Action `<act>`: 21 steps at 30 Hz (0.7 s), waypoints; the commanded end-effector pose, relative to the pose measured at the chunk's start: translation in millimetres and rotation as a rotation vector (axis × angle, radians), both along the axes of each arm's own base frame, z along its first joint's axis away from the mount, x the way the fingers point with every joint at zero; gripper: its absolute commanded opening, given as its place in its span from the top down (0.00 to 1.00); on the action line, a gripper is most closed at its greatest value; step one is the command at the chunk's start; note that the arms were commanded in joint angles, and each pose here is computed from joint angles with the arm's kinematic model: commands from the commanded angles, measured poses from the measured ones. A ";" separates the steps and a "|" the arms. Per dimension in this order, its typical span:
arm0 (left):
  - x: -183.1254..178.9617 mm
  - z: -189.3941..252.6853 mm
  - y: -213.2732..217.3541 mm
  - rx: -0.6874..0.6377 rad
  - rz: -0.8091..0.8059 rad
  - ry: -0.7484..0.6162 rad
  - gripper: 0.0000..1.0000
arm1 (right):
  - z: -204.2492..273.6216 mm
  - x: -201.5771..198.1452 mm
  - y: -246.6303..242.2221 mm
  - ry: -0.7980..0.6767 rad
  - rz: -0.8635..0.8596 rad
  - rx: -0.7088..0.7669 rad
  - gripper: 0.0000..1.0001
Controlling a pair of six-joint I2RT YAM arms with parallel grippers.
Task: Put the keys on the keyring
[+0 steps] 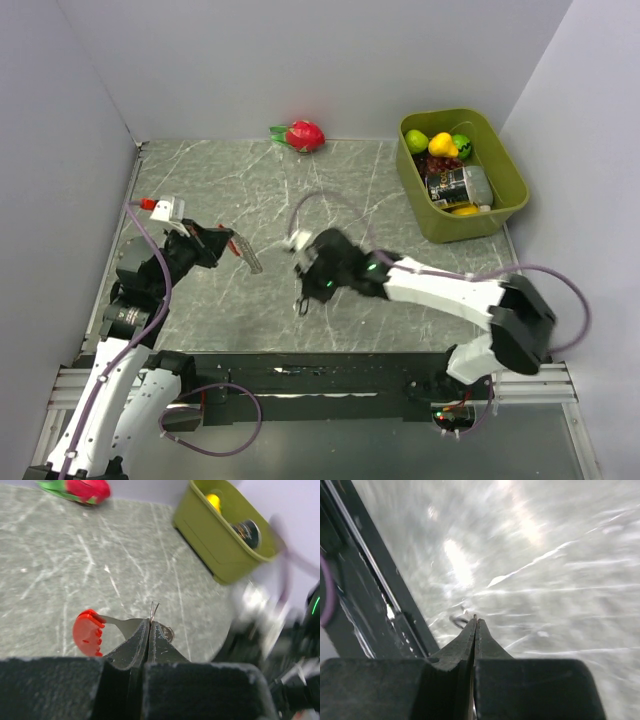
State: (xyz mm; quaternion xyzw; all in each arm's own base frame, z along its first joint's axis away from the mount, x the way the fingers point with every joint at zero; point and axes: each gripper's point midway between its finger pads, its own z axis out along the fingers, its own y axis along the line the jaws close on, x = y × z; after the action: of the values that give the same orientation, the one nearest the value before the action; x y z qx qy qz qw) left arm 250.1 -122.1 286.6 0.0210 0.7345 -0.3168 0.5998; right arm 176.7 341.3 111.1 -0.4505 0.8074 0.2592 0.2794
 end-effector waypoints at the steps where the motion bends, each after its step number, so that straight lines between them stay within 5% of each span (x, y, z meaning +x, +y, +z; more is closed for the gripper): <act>1: -14.3 9.4 -22.0 0.022 -0.174 -0.074 0.99 | 69.6 11.2 -1.8 -0.033 0.053 0.254 1.00; 11: -66.4 8.1 -65.9 0.048 -0.620 -0.131 0.99 | 152.5 13.7 -28.2 -0.150 0.224 0.474 1.00; 21: -92.9 5.0 -98.3 0.059 -0.779 -0.135 0.99 | 183.2 -8.4 -19.1 -0.094 0.453 0.547 1.00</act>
State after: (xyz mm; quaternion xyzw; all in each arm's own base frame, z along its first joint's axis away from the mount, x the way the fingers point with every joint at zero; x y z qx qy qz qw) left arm 166.2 -205.7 281.3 0.2939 0.6690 -0.4928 0.4725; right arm 179.6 316.2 266.8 -0.5049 0.6257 0.4686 0.3660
